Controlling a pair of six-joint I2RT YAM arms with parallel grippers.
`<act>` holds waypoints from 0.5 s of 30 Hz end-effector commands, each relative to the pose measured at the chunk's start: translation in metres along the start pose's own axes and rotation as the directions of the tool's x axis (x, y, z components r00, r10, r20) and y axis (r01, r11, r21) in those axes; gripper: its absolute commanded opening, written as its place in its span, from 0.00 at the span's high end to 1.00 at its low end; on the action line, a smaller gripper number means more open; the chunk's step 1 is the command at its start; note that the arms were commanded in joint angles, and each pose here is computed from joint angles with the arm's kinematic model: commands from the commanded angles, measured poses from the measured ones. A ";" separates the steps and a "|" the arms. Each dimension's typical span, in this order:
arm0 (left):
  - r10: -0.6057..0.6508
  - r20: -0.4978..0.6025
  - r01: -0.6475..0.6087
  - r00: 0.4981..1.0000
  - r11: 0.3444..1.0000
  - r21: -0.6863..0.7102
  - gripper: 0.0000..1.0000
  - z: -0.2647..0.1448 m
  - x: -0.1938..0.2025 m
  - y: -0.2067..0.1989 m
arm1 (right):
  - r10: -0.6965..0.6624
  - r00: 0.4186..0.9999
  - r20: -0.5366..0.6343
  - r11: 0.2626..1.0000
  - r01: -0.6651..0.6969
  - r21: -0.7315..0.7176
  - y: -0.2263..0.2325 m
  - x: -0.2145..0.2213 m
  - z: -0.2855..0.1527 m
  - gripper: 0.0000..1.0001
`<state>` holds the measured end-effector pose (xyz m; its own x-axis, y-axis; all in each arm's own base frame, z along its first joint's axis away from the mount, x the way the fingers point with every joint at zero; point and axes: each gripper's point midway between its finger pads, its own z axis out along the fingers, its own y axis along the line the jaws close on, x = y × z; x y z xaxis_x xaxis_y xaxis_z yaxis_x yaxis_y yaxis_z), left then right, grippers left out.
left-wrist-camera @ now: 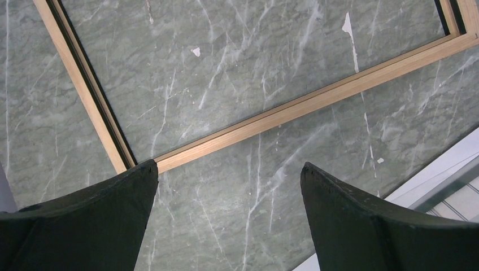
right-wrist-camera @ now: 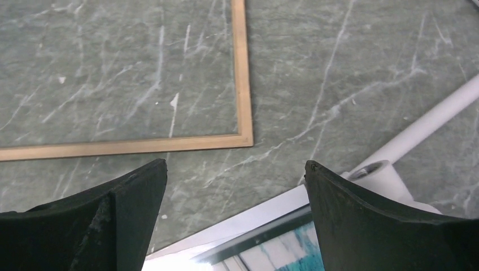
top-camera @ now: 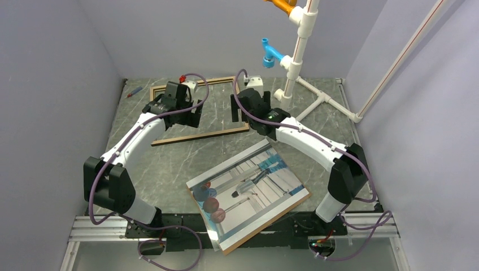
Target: Put the photo into the frame
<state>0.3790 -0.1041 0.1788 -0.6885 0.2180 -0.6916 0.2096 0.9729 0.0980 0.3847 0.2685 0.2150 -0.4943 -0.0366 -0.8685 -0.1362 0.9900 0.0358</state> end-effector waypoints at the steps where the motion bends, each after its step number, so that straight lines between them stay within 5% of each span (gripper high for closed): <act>1: -0.001 0.048 0.002 0.999 1.000 -0.013 0.01 -0.008 -0.012 0.004 | 0.050 0.999 0.020 0.997 -0.051 0.065 -0.026 -0.007 -0.004 0.06; 15: -0.001 0.039 0.001 0.999 1.000 -0.018 0.01 -0.006 -0.011 0.005 | 0.078 0.997 -0.001 0.978 -0.077 0.195 -0.078 0.017 -0.028 0.06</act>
<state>0.3791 -0.1040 0.1788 -0.6885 0.2180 -0.6916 0.2093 0.9729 0.0983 0.3694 0.2232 0.1900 -0.5513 -0.0251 -0.8339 -0.0560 0.9984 0.0070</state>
